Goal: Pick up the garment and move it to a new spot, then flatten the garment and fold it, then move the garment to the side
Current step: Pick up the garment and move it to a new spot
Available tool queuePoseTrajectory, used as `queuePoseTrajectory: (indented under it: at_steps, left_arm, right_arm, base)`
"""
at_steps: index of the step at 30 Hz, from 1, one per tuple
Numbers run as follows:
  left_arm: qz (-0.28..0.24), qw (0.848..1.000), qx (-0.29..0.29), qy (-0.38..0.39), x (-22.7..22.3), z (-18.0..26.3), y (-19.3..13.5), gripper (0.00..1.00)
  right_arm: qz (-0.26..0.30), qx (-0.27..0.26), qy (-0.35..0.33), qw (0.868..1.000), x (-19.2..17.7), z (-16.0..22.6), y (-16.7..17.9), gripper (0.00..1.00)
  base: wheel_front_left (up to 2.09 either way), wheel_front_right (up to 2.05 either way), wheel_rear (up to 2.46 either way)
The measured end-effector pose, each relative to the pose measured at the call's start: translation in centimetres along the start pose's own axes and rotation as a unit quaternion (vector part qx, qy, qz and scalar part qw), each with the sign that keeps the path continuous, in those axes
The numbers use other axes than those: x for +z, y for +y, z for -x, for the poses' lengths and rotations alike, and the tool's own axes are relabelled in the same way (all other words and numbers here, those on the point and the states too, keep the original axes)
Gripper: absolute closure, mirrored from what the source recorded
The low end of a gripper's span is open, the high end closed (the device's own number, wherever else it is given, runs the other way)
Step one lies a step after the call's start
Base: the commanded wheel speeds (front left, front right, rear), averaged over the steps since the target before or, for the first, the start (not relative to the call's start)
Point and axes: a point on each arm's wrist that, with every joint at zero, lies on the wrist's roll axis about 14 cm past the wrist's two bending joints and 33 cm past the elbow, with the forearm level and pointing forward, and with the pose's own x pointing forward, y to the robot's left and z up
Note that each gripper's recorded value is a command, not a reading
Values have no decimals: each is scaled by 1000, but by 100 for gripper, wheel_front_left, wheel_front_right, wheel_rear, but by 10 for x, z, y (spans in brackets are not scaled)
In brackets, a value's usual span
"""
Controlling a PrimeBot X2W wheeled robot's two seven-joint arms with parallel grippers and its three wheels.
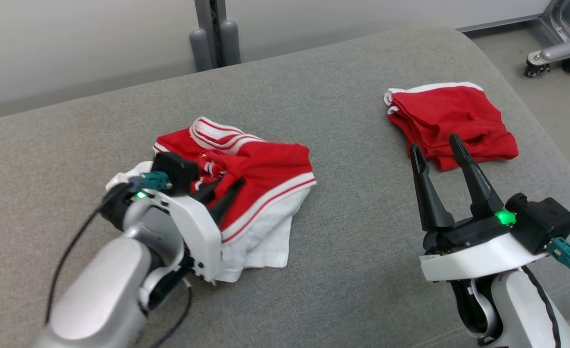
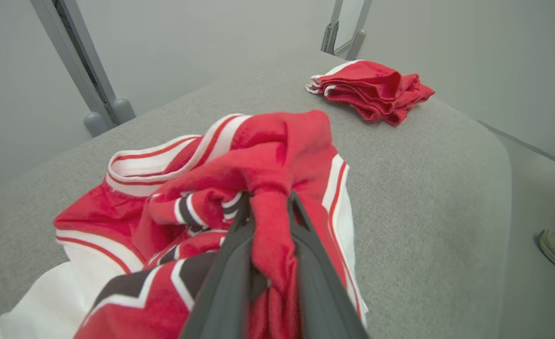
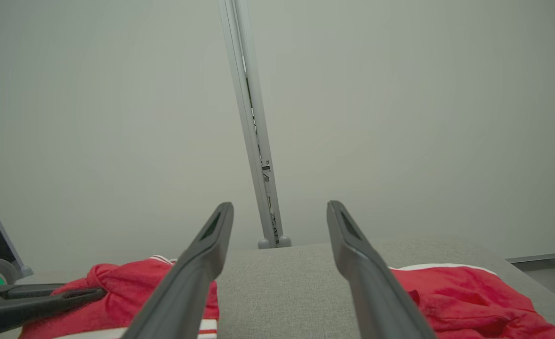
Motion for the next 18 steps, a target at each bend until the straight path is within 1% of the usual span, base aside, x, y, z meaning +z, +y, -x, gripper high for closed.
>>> queuePoseTrajectory:
  at_steps: [2, 4, 5, 6, 7, 12, 18]
  left_arm:
    - [22, 1000, -16, 6, -20, -14, -14, 100]
    - [33, 999, -22, 7, -30, -21, -21, 100]
    - [35, 999, -21, 8, -34, -22, -22, 90]
    - [31, 999, -19, 7, -37, -23, -21, 30]
    - [30, 999, -17, 1, -35, -25, -20, 0]
    - [15, 999, -7, -34, -17, -24, -13, 0]
    - [0, 995, 21, -100, 17, -4, 2, 0]
  right_arm:
    - [2, -3, 3, 1000, -2, -1, -2, 0]
    - [3, -3, 8, 1000, -5, 0, -3, 0]
    - [3, -2, 9, 1000, -6, 0, -3, 0]
    - [3, -2, 10, 1000, -6, 0, -2, 0]
    - [4, -1, 10, 1000, -7, 0, -2, 0]
    - [4, 4, 10, 1000, -7, -2, 0, 0]
    - [-1, 17, 10, 1000, -7, -3, 8, 0]
  base:
    - [0, 0, 0]
    - [0, 0, 0]
    - [0, 0, 0]
    - [0, 0, 0]
    - [0, 0, 0]
    - [0, 0, 0]
    - [0, 0, 0]
